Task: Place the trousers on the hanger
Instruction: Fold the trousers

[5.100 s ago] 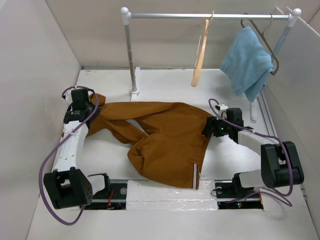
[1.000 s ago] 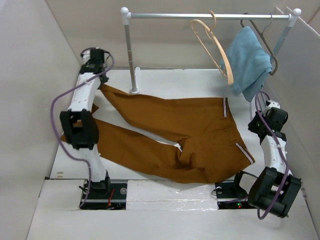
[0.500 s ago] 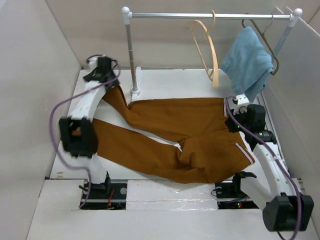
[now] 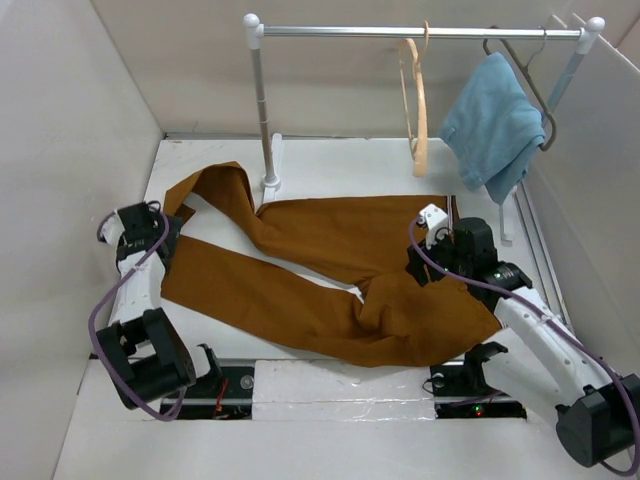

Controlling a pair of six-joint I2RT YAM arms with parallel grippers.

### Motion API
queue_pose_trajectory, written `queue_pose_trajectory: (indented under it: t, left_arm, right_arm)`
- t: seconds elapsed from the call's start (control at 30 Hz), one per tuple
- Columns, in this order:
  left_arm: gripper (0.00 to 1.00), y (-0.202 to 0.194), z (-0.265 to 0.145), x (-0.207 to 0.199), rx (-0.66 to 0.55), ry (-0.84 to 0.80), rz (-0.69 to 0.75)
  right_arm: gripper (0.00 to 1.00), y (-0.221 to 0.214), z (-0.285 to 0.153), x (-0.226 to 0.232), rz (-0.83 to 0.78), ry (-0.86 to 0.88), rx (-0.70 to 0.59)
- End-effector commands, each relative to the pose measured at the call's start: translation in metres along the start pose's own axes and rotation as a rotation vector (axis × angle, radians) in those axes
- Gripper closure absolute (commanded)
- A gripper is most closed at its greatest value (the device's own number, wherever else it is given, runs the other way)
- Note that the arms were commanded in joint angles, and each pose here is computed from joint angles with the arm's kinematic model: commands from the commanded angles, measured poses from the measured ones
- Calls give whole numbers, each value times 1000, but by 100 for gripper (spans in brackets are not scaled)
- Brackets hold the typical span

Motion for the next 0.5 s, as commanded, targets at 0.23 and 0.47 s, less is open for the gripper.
queue_pose_trajectory:
  t: [0.23, 0.47]
  left_arm:
    - [1, 8, 11, -37, -24, -363, -560]
    - [3, 23, 31, -45, -95, -383, -663]
  right_arm:
    - [27, -14, 16, 28, -131, 184, 88]
    - [26, -23, 19, 35, -131, 194, 144]
Point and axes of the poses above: each gripper's point midway between its finger pads, its own z axis out along the fingers, its own x axis along the line the jaws close on, y = z × x, the point moved 7 cm from there along -z, back along the fingers, and after that the axes turned 9 degrees about z, right-handed, at the moved point
